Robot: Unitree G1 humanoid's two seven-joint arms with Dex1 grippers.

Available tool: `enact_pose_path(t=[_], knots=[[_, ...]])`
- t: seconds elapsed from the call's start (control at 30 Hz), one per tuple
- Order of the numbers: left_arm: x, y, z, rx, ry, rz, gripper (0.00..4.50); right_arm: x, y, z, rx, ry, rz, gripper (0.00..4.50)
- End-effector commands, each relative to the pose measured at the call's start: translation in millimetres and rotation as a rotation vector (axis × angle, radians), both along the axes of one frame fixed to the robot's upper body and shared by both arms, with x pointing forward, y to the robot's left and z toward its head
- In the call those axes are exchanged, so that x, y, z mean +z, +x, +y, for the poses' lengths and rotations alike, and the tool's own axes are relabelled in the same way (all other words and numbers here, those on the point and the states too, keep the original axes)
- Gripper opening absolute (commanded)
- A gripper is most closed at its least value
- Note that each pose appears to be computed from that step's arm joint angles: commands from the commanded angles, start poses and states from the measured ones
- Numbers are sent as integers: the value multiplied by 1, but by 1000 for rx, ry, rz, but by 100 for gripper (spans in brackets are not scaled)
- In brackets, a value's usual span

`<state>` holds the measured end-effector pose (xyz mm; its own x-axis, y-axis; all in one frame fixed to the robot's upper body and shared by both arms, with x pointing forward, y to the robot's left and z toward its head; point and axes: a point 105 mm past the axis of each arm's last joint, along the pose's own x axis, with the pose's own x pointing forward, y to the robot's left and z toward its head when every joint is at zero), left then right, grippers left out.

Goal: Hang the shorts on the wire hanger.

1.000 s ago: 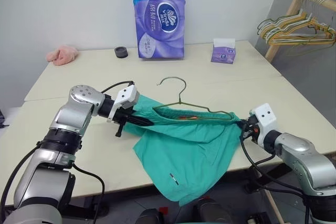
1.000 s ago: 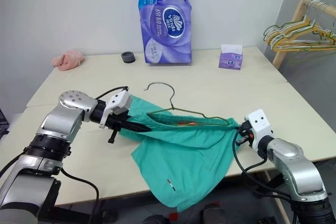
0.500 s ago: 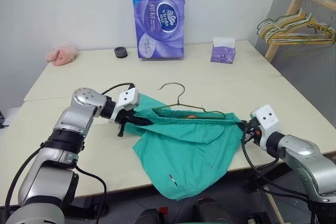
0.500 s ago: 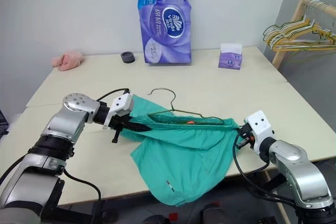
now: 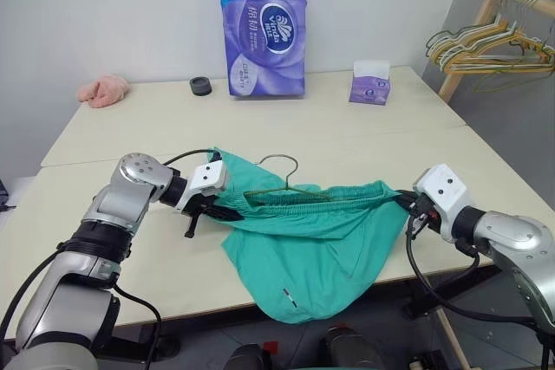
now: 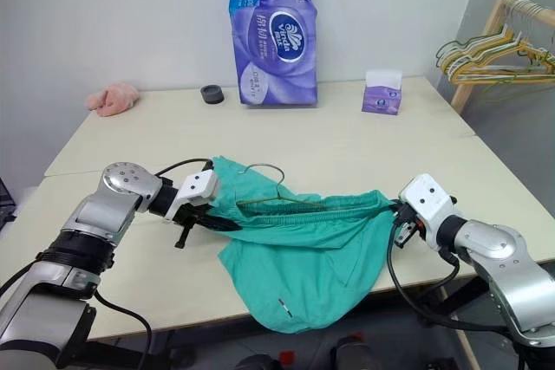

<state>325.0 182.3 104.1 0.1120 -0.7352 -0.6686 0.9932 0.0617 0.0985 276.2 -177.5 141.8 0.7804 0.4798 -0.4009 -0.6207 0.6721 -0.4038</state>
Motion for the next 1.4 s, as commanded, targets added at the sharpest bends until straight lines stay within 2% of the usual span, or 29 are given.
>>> enact_pose_path(t=[0.03, 0.23, 0.37, 0.63, 0.8, 0.9, 1.23, 1.4], knots=[[8, 10, 6, 39, 25, -65, 0, 14, -2, -6, 6, -52, -55, 1], [4, 11, -3, 18, 40, -97, 0, 35, 4, 15, 103, -112, -125, 1], [7, 18, -28, 17, 4, -160, 0, 49, 6, 53, 268, -189, -171, 1], [5, 20, -45, 16, -5, -212, 0, 47, 2, 80, 382, -260, -154, 1], [5, 18, -49, 4, -29, -211, 0, 41, 3, 73, 375, -309, -119, 1], [6, 17, -51, -1, -47, -209, 0, 45, 2, 67, 368, -317, -111, 62], [3, 11, -57, -28, -60, -200, 0, 56, -22, 43, 359, -305, 8, 404], [1, 8, -62, -56, -68, -192, 0, 45, -25, 31, 240, -206, 95, 404]])
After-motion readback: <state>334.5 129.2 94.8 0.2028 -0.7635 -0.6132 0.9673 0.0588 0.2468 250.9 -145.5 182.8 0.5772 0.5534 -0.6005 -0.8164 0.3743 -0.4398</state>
